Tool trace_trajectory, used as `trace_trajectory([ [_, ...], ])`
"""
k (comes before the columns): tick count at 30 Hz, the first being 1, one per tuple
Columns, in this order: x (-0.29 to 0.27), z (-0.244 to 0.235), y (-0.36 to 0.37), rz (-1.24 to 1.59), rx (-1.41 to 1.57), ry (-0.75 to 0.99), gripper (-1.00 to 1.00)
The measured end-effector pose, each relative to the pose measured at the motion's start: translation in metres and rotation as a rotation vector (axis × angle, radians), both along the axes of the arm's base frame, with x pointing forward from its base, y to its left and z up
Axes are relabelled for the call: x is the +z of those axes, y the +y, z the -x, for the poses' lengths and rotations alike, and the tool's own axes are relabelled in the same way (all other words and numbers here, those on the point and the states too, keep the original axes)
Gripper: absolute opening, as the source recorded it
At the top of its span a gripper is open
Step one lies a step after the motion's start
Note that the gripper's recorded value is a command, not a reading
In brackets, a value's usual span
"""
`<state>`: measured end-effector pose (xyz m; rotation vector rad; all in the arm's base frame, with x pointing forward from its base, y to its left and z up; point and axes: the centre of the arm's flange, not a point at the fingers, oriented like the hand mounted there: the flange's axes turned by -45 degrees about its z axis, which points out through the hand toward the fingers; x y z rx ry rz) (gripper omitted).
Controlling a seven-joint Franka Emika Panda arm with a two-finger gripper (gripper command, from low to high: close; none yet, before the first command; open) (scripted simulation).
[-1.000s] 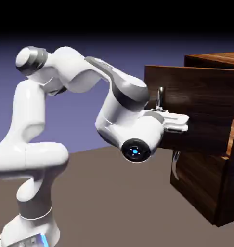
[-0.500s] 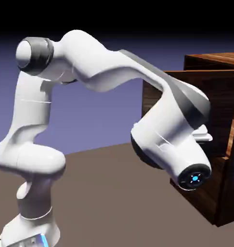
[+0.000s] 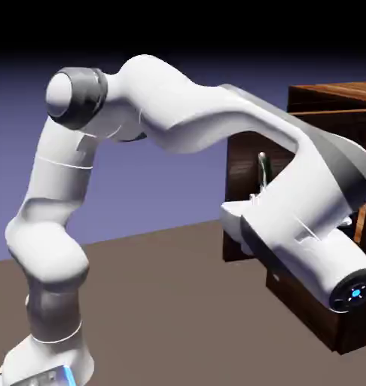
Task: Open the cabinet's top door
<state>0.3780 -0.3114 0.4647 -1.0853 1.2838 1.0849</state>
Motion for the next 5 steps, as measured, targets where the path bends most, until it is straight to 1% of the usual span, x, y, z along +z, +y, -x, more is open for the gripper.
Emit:
trace_trajectory([
  [5,0.0,-0.011,-0.023,0.0,0.095,0.0,-1.0],
])
